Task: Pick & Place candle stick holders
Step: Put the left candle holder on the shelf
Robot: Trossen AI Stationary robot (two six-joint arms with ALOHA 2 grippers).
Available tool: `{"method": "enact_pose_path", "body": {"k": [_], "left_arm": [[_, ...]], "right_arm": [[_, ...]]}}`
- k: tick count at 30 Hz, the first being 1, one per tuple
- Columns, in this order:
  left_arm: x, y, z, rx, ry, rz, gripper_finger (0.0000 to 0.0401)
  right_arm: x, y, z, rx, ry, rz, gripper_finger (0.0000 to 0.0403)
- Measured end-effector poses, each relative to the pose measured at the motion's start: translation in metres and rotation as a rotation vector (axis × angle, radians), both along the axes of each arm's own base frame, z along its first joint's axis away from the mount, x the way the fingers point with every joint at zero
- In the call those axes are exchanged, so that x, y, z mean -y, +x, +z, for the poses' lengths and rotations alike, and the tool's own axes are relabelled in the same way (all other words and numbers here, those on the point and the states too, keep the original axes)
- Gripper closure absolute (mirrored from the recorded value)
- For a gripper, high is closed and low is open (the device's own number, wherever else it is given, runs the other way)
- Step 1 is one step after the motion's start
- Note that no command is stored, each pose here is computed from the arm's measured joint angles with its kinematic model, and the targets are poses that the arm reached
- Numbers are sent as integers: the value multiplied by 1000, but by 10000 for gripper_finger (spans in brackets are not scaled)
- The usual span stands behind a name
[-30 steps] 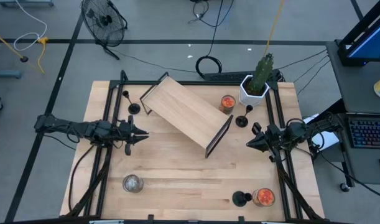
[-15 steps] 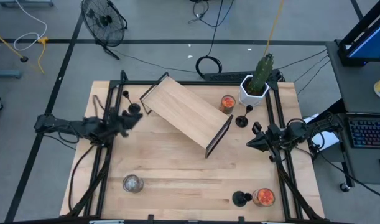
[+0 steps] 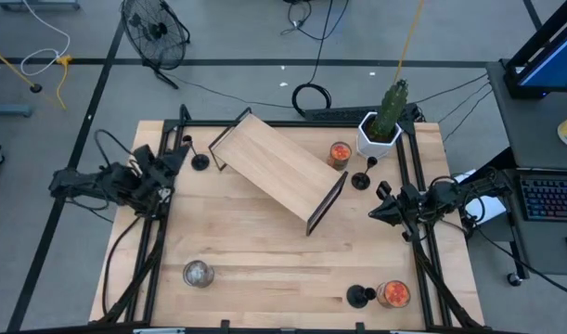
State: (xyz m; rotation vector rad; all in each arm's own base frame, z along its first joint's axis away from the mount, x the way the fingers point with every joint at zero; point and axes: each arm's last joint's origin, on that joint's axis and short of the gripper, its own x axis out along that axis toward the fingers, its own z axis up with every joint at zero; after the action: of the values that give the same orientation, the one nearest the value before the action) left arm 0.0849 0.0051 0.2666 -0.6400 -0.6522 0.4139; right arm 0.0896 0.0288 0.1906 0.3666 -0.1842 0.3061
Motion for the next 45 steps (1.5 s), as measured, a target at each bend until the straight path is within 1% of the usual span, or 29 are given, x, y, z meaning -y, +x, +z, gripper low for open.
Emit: {"method": "enact_pose_path", "body": {"k": [2,3,6,9,12,16,20,22,24,27,30,33,38,45], "left_arm": [[0,3,16,-116,56,68,325],[-1,6,24,-192,65,109,325],[-2,12,44,-411,29,228,325],[-3,17,62,-576,-16,294,325],[-4,21,82,-671,-61,330,325],[-8,26,108,-731,-133,377,325],[-16,35,129,-820,-186,373,325],[-22,40,135,-882,-242,350,325],[-29,43,138,-964,-316,335,325],[-42,45,133,-1129,-457,331,325],[-55,42,126,-1288,-601,383,325],[-67,40,119,-1391,-696,417,325],[-89,43,111,-1480,-784,380,325],[-124,50,95,-1640,-837,391,325]], "right_arm": [[0,0,0,1,1,0,399],[0,0,0,3,3,0,399],[0,0,1,14,7,1,399],[0,-1,4,36,14,4,399],[0,-1,3,33,13,4,399],[0,-1,3,33,13,4,399],[0,-1,3,33,13,4,399],[0,-1,3,34,7,3,399],[0,-1,3,42,-20,-4,399],[0,-1,3,54,-67,-17,399],[0,-1,3,60,-87,-22,399],[0,-1,3,60,-89,-22,399],[0,-1,3,60,-89,-22,399],[0,-1,3,60,-89,-22,399]]}}
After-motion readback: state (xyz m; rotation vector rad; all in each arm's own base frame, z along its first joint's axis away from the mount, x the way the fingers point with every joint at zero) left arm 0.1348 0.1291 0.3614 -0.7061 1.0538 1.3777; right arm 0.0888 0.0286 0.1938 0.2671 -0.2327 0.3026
